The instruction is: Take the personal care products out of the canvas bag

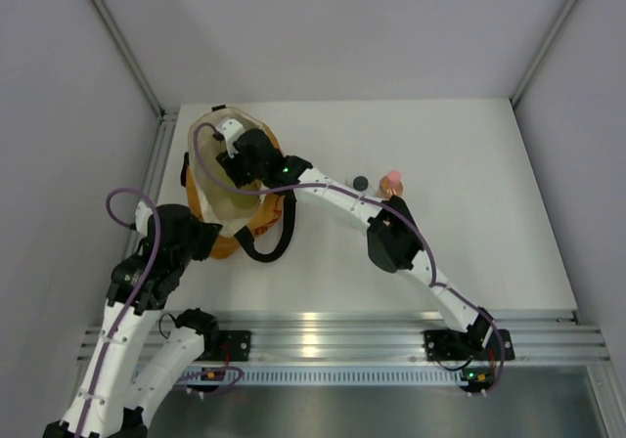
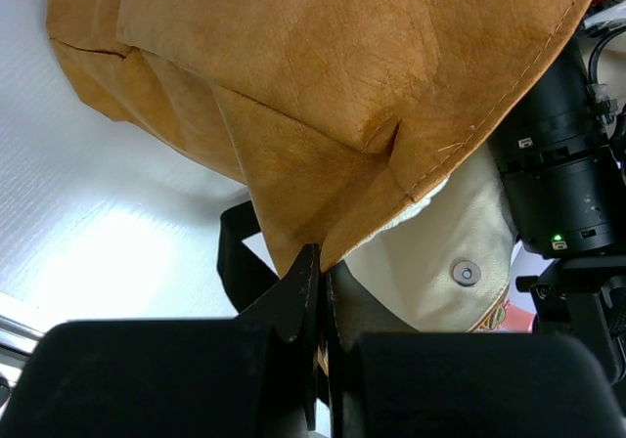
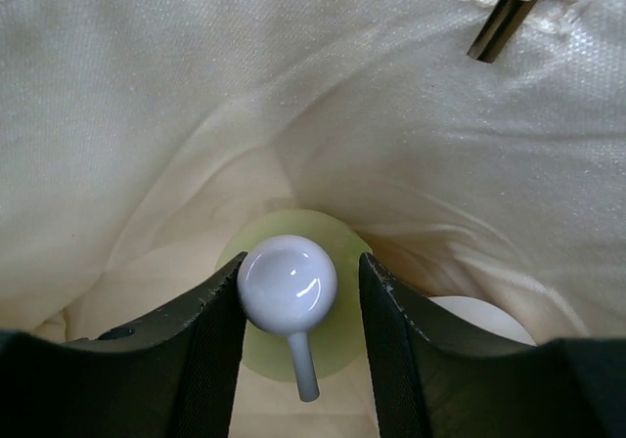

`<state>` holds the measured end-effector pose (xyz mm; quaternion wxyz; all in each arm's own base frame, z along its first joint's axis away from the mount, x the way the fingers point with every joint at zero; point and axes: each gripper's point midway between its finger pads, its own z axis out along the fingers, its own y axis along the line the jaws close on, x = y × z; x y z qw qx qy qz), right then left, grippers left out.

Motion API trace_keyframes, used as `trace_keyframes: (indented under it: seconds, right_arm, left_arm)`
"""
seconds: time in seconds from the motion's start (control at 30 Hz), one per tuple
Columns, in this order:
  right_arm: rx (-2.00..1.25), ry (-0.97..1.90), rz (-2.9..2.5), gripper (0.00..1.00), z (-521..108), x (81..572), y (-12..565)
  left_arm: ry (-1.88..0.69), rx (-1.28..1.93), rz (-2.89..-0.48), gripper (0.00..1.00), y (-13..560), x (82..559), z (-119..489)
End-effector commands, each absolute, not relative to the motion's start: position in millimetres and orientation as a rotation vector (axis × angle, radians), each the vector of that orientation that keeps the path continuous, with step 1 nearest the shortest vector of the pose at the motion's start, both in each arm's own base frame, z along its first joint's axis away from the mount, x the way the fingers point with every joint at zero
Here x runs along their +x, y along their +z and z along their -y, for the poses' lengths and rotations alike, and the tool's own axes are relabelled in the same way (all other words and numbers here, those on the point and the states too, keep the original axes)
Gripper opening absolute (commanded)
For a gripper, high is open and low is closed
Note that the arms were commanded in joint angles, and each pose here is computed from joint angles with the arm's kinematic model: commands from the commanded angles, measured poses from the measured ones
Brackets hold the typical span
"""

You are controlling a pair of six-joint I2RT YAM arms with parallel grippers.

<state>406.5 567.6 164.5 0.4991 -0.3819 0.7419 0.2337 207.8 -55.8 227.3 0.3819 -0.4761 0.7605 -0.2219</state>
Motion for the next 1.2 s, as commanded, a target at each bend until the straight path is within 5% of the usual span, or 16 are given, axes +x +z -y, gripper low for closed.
trace_keyframes:
  seconds: [0.0,0.07,0.27,0.43,0.8,1.17]
  right_arm:
    - [-0.924,0.585,-1.789,0.46,-571.2,413.1,154.6]
    - [-0.932,0.605,-1.796,0.46,-574.2,409.8,149.6]
    - [-0.904,0.673,-1.814,0.15,-576.3,402.6,155.8]
    - [-0.851,0.715,-1.755,0.0,-577.2,401.4,189.6]
    - [-0.807,0.777,-1.478,0.0,-577.9,366.8,329.5]
    - [-0.772,0.747,-1.348,0.0,-557.9,345.8,405.5]
  left_arm:
    - [-0.591,-1.191,-1.944,0.0,228.1,208.1,59.3]
    - [-0.596,-1.189,-1.942,0.0,229.3,207.7,59.5]
    - [-0.597,-1.186,-1.938,0.0,230.1,207.2,59.0]
    - [-0.598,-1.184,-1.937,0.0,230.4,207.1,59.0]
    - [-0.59,-1.192,-1.923,0.0,231.2,207.5,56.6]
    - [-0.599,-1.196,-1.918,0.0,231.6,206.5,57.0]
